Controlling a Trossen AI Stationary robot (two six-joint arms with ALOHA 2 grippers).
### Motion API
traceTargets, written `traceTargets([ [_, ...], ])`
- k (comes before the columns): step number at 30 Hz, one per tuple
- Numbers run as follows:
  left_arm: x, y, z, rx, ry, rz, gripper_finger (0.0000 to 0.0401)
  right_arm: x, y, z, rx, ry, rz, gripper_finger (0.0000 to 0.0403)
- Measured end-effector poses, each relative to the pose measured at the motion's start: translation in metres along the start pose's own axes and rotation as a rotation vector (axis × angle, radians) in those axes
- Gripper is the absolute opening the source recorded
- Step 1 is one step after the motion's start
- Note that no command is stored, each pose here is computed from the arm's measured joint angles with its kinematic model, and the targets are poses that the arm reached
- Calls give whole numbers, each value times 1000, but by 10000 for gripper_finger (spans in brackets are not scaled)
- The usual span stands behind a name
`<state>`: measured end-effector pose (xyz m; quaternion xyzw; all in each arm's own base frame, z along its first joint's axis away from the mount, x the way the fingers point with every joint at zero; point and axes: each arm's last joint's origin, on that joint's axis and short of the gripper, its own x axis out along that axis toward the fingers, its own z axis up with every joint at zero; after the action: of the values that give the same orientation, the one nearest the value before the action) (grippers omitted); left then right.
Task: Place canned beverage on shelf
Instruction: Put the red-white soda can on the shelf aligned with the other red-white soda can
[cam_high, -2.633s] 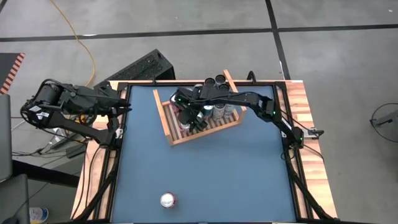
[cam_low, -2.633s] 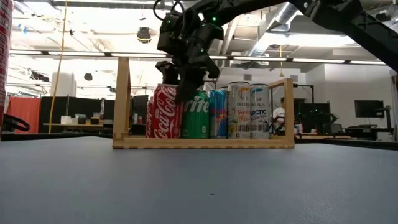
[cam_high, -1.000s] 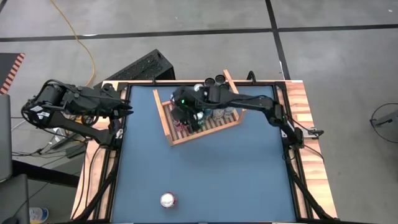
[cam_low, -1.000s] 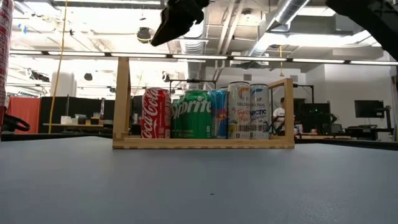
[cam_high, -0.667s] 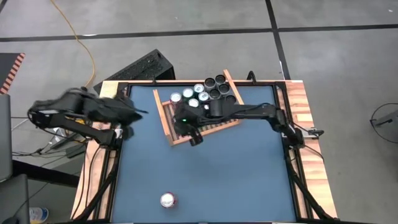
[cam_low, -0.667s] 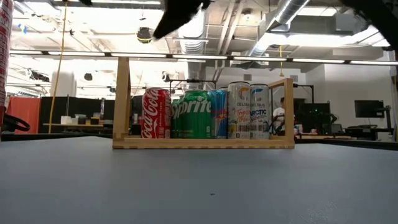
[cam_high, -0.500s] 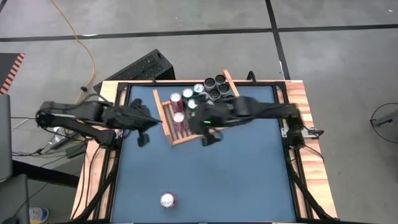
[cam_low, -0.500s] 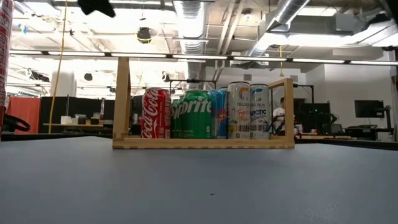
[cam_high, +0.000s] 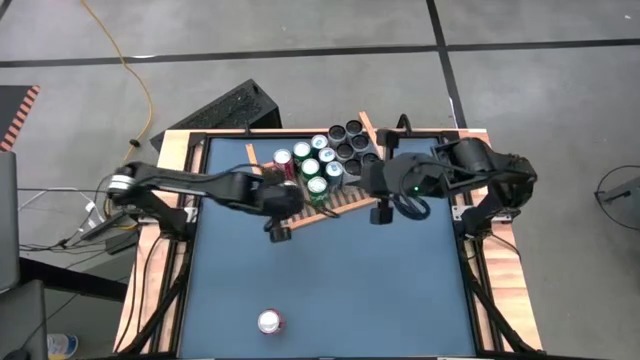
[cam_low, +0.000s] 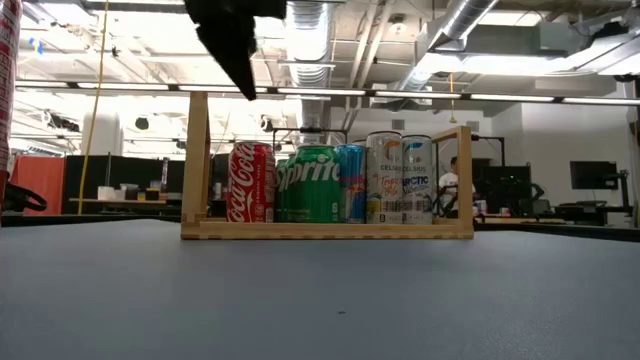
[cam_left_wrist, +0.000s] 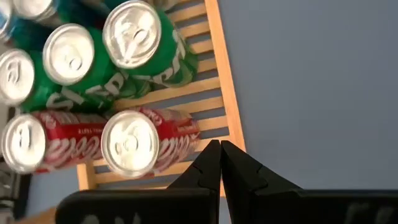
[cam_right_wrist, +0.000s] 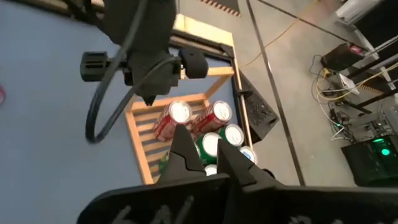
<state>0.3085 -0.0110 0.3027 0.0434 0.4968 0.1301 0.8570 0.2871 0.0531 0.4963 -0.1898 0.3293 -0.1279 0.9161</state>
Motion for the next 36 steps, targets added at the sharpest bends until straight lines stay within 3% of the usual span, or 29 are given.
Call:
traceTargets([
  [8, 42, -4, 29, 111, 257, -1, 0, -4, 6, -11, -84, 99, 27, 0],
  [17, 66, -8, 19, 213, 366, 49, 0, -2, 9, -11, -94, 109, 24, 0],
  [36, 80, 1, 17, 296, 388, 72, 0, -1, 7, -11, -94, 108, -1, 0],
])
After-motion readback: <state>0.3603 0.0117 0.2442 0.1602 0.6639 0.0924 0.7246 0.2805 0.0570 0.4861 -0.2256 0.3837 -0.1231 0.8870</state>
